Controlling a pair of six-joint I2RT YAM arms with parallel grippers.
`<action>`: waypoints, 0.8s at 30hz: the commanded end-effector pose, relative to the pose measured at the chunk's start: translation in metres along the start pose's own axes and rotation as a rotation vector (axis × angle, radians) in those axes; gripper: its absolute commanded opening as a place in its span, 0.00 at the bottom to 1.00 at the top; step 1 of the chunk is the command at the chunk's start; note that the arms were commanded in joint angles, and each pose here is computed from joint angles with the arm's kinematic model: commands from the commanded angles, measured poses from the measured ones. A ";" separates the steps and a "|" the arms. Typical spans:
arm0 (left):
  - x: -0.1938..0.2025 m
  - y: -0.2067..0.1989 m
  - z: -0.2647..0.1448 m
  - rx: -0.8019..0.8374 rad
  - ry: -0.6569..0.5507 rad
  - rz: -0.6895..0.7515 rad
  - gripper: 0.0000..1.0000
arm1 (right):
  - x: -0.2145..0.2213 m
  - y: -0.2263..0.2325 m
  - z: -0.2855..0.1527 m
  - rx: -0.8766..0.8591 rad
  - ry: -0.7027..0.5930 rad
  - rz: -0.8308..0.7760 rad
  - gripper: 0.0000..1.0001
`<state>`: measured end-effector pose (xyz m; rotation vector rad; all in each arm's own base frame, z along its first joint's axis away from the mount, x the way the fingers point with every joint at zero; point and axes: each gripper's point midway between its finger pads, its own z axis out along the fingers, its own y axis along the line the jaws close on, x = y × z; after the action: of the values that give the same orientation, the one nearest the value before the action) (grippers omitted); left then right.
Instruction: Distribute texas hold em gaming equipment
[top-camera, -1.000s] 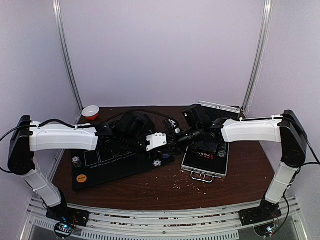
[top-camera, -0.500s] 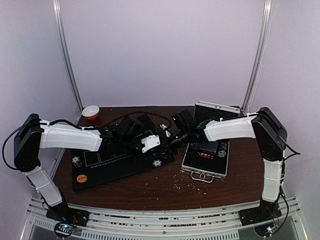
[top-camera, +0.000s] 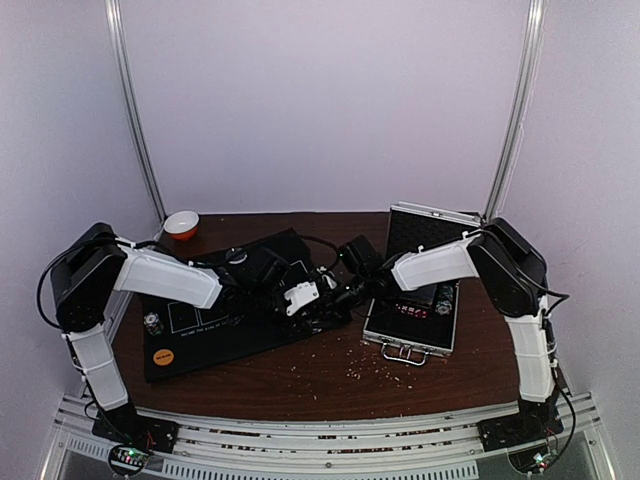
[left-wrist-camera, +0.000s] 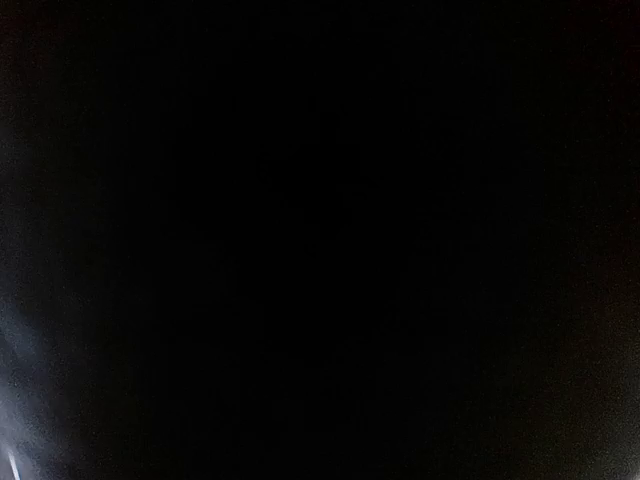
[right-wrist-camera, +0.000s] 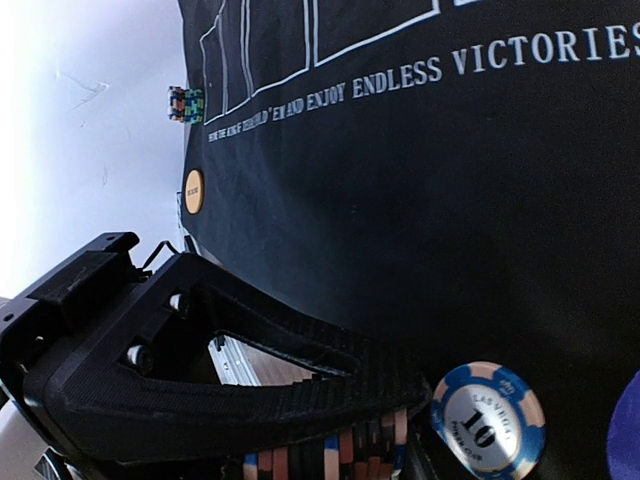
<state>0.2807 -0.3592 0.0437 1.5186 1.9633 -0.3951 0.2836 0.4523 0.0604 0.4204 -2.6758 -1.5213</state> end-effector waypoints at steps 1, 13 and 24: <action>0.056 -0.004 0.012 -0.001 0.217 -0.134 0.00 | -0.009 -0.027 0.013 0.221 -0.104 -0.067 0.33; 0.082 -0.007 0.014 0.037 0.315 -0.159 0.00 | -0.018 -0.035 0.000 0.267 -0.132 -0.074 0.51; 0.082 -0.008 0.013 0.048 0.321 -0.151 0.00 | -0.018 -0.026 -0.015 0.262 -0.157 -0.081 0.57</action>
<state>0.2844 -0.3623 0.0328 1.5302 1.9908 -0.4493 0.2940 0.4431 0.0472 0.4045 -2.7610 -1.4412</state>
